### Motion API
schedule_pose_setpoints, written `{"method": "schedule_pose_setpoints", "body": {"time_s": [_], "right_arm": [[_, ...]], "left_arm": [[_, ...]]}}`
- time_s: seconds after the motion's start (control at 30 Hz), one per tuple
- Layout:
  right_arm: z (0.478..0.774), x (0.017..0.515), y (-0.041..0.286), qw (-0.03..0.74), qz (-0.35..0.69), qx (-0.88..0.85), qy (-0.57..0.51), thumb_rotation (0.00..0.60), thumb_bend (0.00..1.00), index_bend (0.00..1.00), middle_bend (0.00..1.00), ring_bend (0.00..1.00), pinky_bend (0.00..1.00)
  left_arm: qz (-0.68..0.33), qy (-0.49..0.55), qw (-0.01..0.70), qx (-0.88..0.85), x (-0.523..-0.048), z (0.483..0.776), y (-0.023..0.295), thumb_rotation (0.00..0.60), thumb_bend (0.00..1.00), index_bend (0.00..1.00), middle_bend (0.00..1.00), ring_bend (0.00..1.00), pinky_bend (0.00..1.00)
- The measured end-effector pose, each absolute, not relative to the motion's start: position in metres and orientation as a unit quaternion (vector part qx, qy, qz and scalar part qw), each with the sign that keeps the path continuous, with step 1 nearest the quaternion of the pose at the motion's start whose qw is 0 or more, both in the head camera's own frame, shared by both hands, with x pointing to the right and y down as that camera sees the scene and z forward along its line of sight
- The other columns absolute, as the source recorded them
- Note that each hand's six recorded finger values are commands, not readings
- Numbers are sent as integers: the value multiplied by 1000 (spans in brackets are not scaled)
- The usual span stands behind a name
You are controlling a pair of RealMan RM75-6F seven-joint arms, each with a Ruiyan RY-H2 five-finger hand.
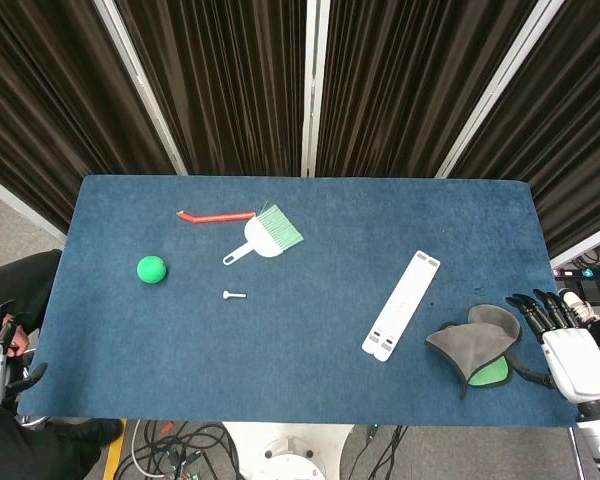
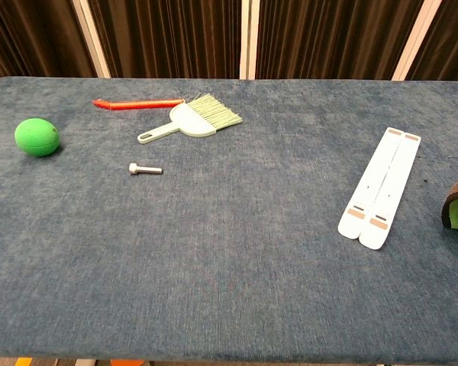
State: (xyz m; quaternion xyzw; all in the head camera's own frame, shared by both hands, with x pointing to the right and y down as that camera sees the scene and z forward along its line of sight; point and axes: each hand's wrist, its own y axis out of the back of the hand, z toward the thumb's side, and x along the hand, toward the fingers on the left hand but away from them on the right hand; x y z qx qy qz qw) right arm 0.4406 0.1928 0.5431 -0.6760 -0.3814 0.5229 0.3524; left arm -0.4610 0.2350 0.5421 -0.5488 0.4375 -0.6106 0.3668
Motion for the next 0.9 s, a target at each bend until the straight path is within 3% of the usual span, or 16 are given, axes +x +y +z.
{"method": "schedule_pose_setpoints", "body": {"time_s": [0.47, 0.9], "right_arm": [[538, 443, 194, 360, 517, -670, -394, 600, 213, 124, 131, 0, 0], [533, 438, 192, 373, 513, -669, -388, 600, 212, 124, 131, 0, 0]], "left_arm": [[-593, 430, 374, -569, -448, 545, 226, 600, 147, 249, 121, 0, 0], [-481, 347, 442, -673, -339, 564, 149, 600, 197, 273, 121, 0, 0]]}}
